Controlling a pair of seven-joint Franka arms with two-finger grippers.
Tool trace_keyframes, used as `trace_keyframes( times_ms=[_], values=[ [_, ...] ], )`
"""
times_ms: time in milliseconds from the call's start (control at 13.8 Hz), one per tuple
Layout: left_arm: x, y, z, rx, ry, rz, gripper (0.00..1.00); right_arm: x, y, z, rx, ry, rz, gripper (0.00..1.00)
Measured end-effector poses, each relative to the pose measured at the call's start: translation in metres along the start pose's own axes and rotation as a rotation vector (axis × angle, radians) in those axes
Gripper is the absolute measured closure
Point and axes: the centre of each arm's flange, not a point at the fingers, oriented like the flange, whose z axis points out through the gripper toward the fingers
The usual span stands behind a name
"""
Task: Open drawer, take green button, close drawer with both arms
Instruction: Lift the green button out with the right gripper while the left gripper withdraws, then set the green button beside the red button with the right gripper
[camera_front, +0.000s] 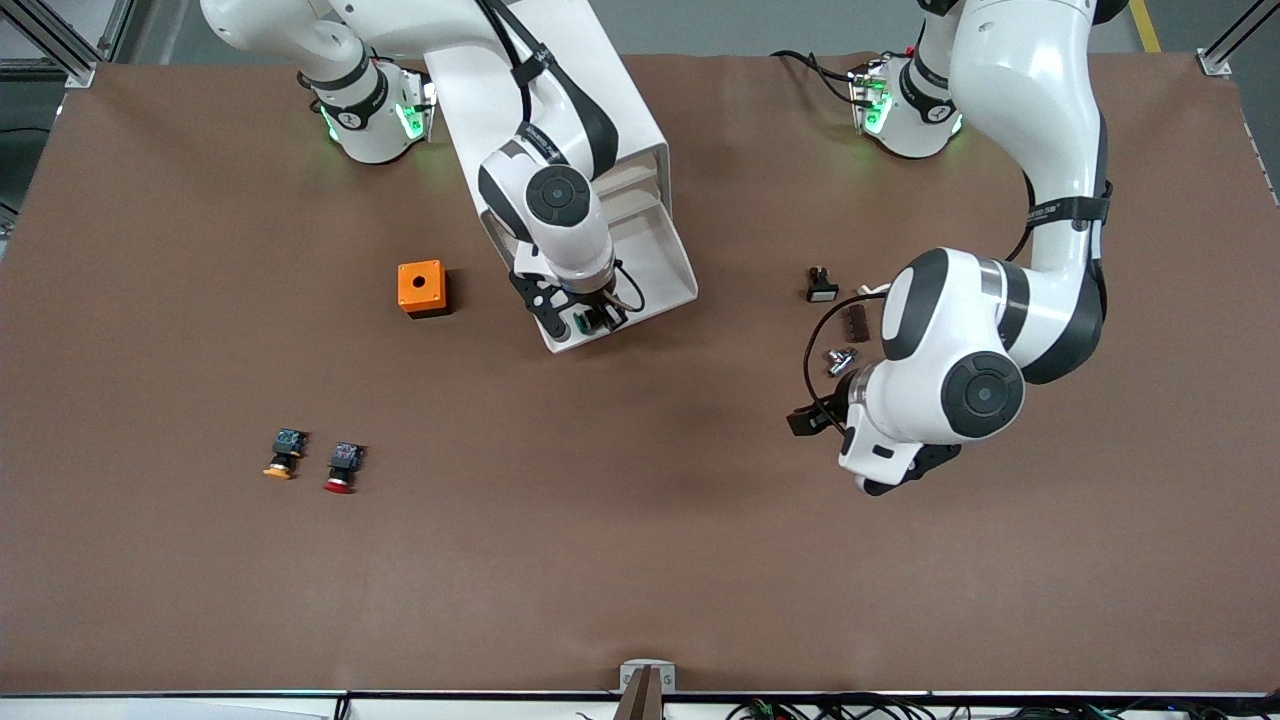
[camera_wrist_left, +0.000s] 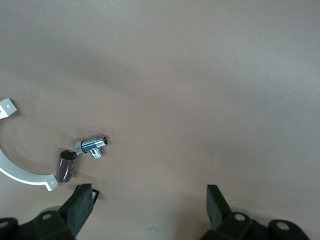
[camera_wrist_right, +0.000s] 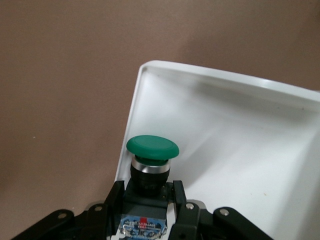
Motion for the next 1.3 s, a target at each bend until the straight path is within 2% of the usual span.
trace_keyframes(
  times_ms=[217,434,651,867,1084,1301],
  values=[
    [-0.006,0.004,-0.005,-0.004,0.007,0.037,0.0,0.02,-0.005,-0.029,-0.016,0.0,-0.049,0.56],
    [-0.007,0.005,-0.005,-0.005,0.009,0.041,0.0,0.07,-0.013,-0.063,-0.004,-0.004,-0.144,0.56],
    [-0.007,0.006,-0.005,-0.008,0.015,0.044,0.0,0.132,-0.013,-0.083,-0.018,-0.013,-0.332,0.56],
    [-0.007,0.007,-0.007,-0.013,0.02,0.047,0.0,0.202,-0.005,-0.093,-0.005,-0.012,-0.498,0.56],
    [-0.009,0.007,-0.012,-0.019,0.025,0.062,0.0,0.252,0.005,-0.096,0.003,-0.01,-0.713,0.56],
    [-0.015,0.011,-0.01,-0.016,0.023,0.073,0.0,0.305,0.017,-0.084,-0.001,-0.017,-0.863,0.56]
  ],
)
